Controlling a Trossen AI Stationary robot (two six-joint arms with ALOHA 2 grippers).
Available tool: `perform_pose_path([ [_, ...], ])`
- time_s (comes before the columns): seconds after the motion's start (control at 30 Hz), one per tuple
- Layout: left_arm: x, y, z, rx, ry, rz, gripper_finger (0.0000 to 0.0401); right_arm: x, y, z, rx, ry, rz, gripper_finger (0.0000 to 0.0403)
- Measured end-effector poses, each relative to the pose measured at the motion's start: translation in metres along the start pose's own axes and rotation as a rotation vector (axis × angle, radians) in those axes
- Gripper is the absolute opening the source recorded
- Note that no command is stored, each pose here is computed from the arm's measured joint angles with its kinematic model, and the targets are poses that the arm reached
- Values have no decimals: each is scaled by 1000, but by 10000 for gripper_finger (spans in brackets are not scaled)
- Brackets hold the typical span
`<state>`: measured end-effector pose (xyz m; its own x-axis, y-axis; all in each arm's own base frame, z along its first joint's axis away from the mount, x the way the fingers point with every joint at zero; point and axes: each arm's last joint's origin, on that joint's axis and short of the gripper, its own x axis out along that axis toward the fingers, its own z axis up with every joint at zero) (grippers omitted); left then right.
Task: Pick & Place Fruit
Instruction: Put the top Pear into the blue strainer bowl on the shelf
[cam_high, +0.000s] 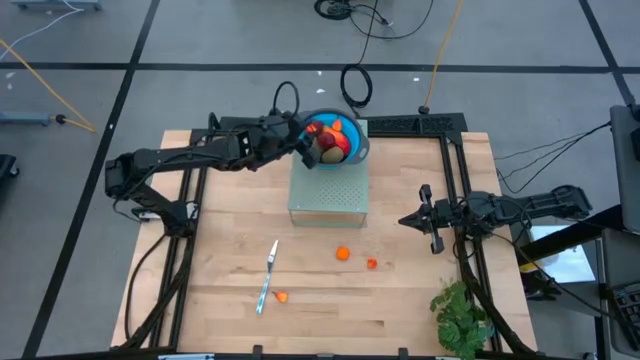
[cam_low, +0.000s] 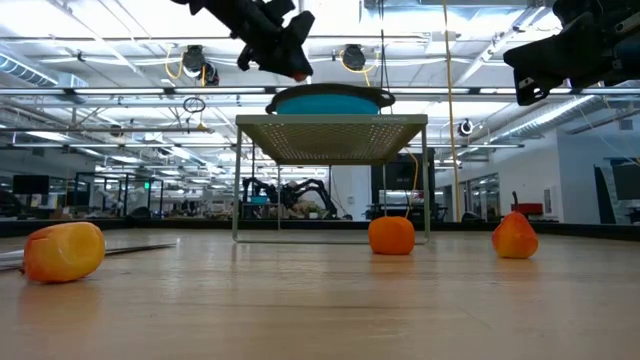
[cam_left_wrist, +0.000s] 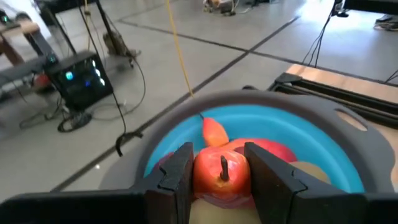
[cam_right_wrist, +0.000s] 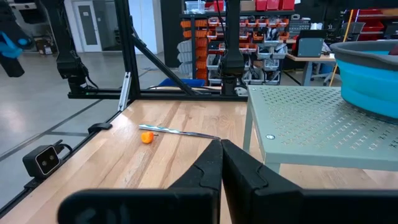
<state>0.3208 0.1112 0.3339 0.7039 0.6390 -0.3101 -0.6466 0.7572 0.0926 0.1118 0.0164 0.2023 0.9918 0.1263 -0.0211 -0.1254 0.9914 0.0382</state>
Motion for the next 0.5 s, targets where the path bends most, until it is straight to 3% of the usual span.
perform_pose_path([
  [0.5, 4, 10, -8, -77, 89, -10, 129, 0, 0, 0, -2, 0, 0, 0],
])
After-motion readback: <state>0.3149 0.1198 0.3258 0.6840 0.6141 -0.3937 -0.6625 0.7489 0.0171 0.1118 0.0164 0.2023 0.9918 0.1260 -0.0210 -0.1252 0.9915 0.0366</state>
